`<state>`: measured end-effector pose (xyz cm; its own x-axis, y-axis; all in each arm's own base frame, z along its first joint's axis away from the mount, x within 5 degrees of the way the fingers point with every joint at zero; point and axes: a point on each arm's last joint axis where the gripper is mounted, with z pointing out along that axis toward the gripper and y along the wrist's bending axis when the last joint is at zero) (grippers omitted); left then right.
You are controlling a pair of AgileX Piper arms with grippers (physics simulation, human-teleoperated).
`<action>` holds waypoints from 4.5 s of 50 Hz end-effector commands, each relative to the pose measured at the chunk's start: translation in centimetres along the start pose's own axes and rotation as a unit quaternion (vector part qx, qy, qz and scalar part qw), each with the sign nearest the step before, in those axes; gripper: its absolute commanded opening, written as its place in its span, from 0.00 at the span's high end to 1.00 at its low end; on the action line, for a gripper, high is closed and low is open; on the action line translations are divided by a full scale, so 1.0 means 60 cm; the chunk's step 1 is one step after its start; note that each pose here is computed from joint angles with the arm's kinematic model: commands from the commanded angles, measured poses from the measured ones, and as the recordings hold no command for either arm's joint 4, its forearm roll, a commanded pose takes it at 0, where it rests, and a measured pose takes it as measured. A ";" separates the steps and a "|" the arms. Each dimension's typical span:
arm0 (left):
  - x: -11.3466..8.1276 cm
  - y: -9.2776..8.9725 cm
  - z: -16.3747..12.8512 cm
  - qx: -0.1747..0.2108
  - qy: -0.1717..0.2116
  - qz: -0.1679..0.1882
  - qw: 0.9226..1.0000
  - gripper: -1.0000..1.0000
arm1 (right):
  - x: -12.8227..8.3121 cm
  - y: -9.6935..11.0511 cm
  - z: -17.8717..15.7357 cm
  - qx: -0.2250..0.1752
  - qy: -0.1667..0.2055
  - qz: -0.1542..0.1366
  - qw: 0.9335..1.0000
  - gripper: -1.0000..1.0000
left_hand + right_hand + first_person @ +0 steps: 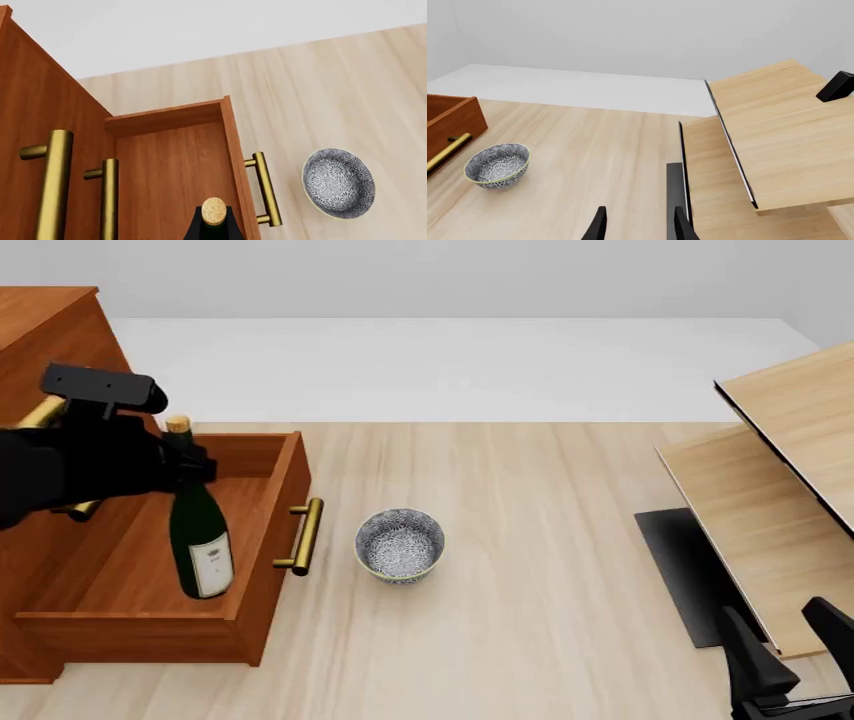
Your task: Put the wine bottle in the bottom drawer of the cabinet.
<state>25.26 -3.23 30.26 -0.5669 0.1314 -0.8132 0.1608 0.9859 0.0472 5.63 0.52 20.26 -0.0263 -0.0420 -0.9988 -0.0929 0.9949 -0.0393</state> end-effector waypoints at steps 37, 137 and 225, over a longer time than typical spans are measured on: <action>0.010 -0.004 0.032 0.004 0.011 -0.002 1.000 1.00 | -0.001 0.000 0.000 0.001 -0.002 0.001 1.000 0.00; 0.033 0.003 0.242 -0.005 0.071 -0.079 0.994 1.00 | -0.002 -0.002 0.000 0.009 -0.005 0.011 1.000 0.00; 0.107 0.005 0.304 -0.008 0.103 -0.070 0.992 1.00 | -0.002 -0.003 0.000 0.015 -0.007 0.016 1.000 0.00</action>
<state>37.52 -3.76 16.05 -0.6884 -0.0215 -0.7250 0.0377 0.9971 -0.0654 5.64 0.36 20.38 -0.0169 -0.0105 -0.9998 -0.0635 0.9979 -0.0094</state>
